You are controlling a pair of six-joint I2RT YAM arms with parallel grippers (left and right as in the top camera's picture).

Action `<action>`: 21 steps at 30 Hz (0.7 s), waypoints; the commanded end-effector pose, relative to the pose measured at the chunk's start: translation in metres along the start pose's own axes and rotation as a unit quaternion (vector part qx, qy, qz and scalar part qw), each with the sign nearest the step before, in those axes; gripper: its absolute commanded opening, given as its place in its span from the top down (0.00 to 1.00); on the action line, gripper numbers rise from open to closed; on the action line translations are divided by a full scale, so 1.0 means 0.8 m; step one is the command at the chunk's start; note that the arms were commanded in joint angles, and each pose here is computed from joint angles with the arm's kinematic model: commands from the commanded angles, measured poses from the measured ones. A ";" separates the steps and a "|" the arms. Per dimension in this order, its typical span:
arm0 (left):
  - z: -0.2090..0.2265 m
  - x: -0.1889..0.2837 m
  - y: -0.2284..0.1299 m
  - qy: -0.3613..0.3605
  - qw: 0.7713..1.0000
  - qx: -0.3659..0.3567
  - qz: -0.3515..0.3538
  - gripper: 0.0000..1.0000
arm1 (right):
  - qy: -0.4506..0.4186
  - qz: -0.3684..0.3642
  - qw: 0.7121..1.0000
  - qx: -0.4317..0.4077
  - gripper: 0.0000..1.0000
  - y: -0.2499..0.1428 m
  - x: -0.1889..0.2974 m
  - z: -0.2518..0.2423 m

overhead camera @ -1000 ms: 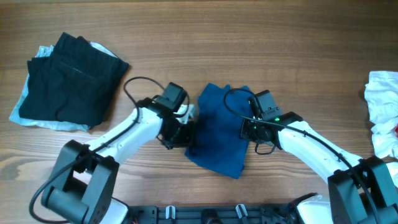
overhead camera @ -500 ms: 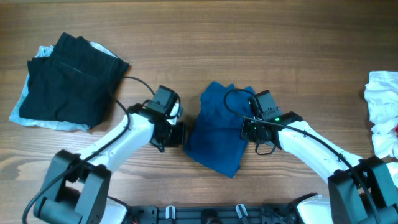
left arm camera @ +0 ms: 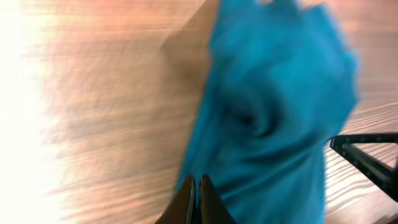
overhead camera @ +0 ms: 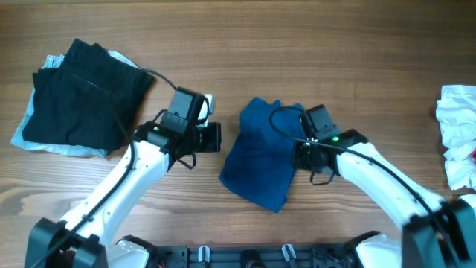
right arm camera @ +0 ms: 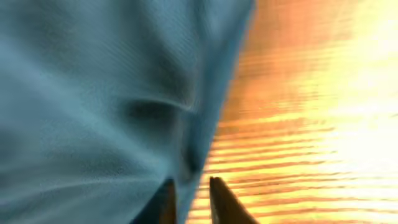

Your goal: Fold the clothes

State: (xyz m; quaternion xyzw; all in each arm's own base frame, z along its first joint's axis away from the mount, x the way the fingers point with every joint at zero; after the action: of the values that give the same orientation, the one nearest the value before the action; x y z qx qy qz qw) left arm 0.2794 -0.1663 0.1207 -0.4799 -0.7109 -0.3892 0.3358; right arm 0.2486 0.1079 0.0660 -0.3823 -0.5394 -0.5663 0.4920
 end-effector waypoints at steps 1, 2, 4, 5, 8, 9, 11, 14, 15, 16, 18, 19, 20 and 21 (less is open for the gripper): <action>-0.027 -0.004 -0.006 -0.030 0.999 -0.027 0.002 0.96 | 0.017 -0.146 0.988 0.037 0.55 0.071 0.087 0.017; -0.032 -0.009 -0.009 -0.032 0.999 -0.034 0.005 0.96 | 0.013 -0.163 0.986 0.035 0.55 0.076 0.095 0.016; -0.039 -0.021 -0.018 -0.033 0.998 -0.048 0.015 0.96 | 0.002 -0.169 0.985 0.033 0.61 0.077 0.097 0.012; -0.037 -0.032 -0.023 -0.024 0.998 -0.049 0.024 0.96 | 0.001 -0.162 0.986 0.033 0.67 0.077 0.093 0.012; -0.023 -0.069 -0.029 -0.004 0.998 -0.042 0.053 0.96 | -0.006 -0.136 0.990 0.032 0.85 0.075 0.070 0.010; -0.019 -0.079 -0.030 0.002 0.997 -0.040 0.059 0.96 | -0.008 -0.129 0.991 0.028 0.87 0.075 0.063 0.010; -0.010 -0.100 -0.034 0.012 0.997 -0.035 0.073 0.96 | -0.013 -0.111 0.993 0.028 0.89 0.076 0.043 0.009; 0.010 -0.127 -0.046 0.037 0.994 -0.022 0.100 0.96 | -0.023 -0.074 0.997 0.028 0.90 0.073 0.005 0.006; 0.014 -0.131 -0.050 0.042 0.993 -0.019 0.107 0.96 | -0.026 -0.063 0.997 0.028 0.90 0.071 -0.007 0.005; 0.016 -0.134 -0.056 0.044 0.992 -0.016 0.121 0.96 | -0.031 -0.048 0.998 0.028 0.91 0.068 -0.020 0.003; 0.021 -0.131 -0.068 0.048 0.988 -0.008 0.146 0.96 | -0.039 -0.018 0.999 0.028 0.92 0.059 -0.047 -0.001; 0.024 -0.129 -0.072 0.056 0.987 -0.006 0.154 0.96 | -0.042 -0.008 0.999 0.028 0.92 0.056 -0.056 -0.003; 0.030 -0.126 -0.079 0.067 0.984 0.000 0.166 0.96 | -0.046 0.005 0.999 0.028 0.92 0.051 -0.067 -0.005; 0.038 -0.121 -0.088 0.085 0.979 0.015 0.183 0.96 | -0.058 0.017 0.998 0.025 0.92 0.046 -0.077 -0.010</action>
State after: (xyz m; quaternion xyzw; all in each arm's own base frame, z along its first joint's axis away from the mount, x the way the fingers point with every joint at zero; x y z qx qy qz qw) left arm 0.2721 -0.2104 0.0300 -0.5498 -0.6309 -0.3778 0.3962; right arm 0.3038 0.1202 0.0362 -0.3774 -0.5746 -0.5458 0.4791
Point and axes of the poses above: each gripper's point midway between its finger pads, its own x axis back along the fingers, its own z axis along the line the jaws close on, y = z × x, the point moved 3 cm from there along x, back along the fingers, and after that the axes turned 15 degrees about x, right-handed, at the moved point
